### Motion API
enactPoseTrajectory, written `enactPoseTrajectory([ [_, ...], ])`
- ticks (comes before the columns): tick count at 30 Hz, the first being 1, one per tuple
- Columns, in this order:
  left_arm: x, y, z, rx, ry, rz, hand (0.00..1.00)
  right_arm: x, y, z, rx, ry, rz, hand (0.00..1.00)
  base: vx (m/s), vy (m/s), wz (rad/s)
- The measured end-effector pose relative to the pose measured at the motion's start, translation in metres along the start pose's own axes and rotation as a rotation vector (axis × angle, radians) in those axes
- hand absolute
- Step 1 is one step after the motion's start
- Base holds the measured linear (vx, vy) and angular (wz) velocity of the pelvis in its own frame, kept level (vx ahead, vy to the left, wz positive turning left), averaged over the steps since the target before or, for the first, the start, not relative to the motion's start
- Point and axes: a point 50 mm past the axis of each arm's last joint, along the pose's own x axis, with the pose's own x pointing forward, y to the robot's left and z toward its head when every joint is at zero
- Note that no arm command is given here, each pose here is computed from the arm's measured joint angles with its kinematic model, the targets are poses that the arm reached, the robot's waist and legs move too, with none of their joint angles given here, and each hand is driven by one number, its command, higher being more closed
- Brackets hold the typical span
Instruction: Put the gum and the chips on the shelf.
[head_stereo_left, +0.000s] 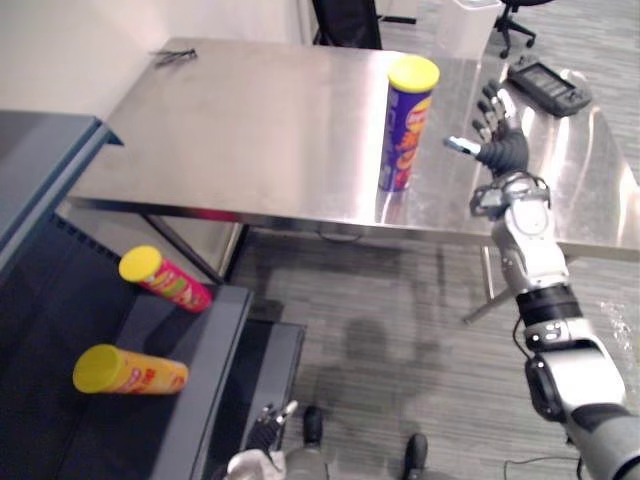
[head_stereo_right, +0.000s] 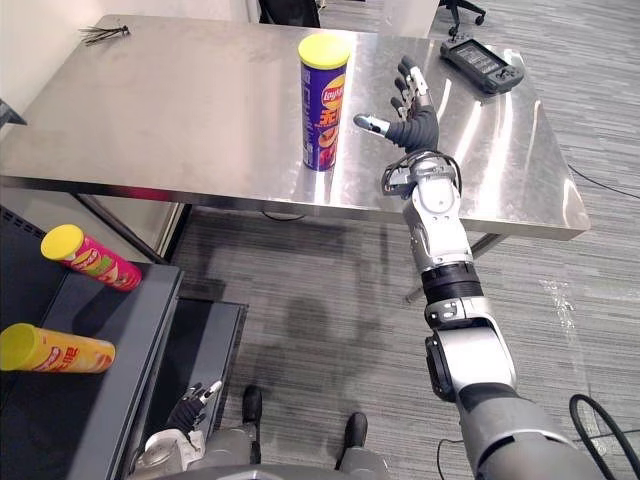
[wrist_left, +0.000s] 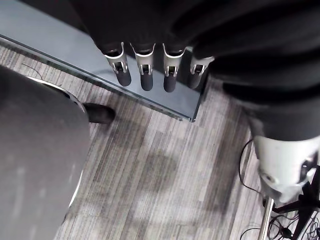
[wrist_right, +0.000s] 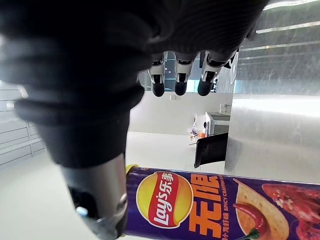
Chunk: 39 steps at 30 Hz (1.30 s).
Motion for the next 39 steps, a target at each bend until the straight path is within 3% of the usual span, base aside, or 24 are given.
enactPoseTrajectory([
  [39, 0.005, -0.007, 0.017, -0.012, -0.056, -0.023, 0.0, 0.031, 0.007, 0.008, 0.002, 0.068, -0.016, 0.0, -0.01, -0.009, 0.02],
])
